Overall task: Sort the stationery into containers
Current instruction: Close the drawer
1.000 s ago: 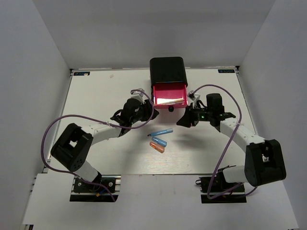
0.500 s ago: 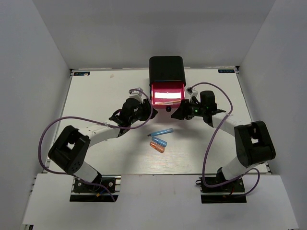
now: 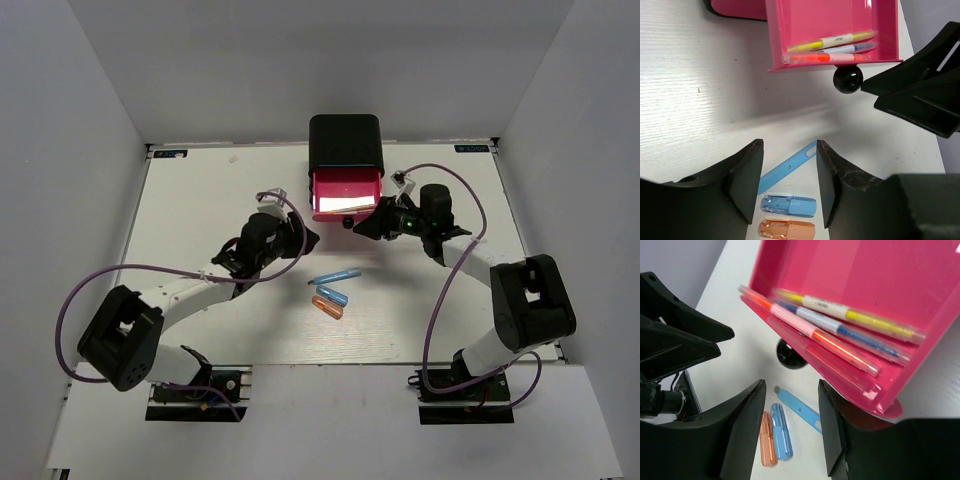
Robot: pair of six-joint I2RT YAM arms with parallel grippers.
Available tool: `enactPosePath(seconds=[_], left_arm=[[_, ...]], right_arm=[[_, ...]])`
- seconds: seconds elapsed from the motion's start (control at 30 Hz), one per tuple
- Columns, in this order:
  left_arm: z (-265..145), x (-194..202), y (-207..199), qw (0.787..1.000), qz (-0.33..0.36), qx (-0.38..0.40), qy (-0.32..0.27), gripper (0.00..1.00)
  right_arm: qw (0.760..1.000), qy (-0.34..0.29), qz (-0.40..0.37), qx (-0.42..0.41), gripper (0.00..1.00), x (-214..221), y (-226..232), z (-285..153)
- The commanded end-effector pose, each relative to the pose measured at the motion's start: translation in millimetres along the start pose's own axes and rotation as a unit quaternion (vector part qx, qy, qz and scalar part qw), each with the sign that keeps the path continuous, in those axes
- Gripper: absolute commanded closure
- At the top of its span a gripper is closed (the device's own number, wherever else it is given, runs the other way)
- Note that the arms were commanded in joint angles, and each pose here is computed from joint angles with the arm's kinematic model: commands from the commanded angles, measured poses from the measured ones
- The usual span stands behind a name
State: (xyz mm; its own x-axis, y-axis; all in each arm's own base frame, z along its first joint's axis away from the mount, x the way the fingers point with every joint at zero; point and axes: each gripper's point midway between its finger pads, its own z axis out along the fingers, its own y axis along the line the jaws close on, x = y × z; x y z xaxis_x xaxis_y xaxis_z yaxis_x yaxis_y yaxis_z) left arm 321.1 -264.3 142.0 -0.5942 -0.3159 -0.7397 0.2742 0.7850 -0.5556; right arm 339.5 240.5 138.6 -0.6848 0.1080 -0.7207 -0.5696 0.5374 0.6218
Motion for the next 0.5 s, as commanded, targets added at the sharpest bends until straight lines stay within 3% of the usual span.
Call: enactPosePath(seconds=[0.0,0.2,0.47], left_arm=[[-13.1,-14.1,6.5,0.999,0.004,-0.018,-0.033,0.43],[-25.2,-33.4,33.1,0.992,-0.008,-0.096,-0.085,0.32],[-6.2,-61.1,41.8,0.979,-0.031,-0.163,-0.117,0.32]], right_arm=[[0.997,-0.062,-0.047,-0.017,0.48,-36.7,17.1,-3.7],[0.996,-0.071,-0.055,-0.017,0.48,-43.7,20.0,-5.4],[0.996,-0.067,-0.06,-0.013,0.49,-39.4,18.7,-7.5]])
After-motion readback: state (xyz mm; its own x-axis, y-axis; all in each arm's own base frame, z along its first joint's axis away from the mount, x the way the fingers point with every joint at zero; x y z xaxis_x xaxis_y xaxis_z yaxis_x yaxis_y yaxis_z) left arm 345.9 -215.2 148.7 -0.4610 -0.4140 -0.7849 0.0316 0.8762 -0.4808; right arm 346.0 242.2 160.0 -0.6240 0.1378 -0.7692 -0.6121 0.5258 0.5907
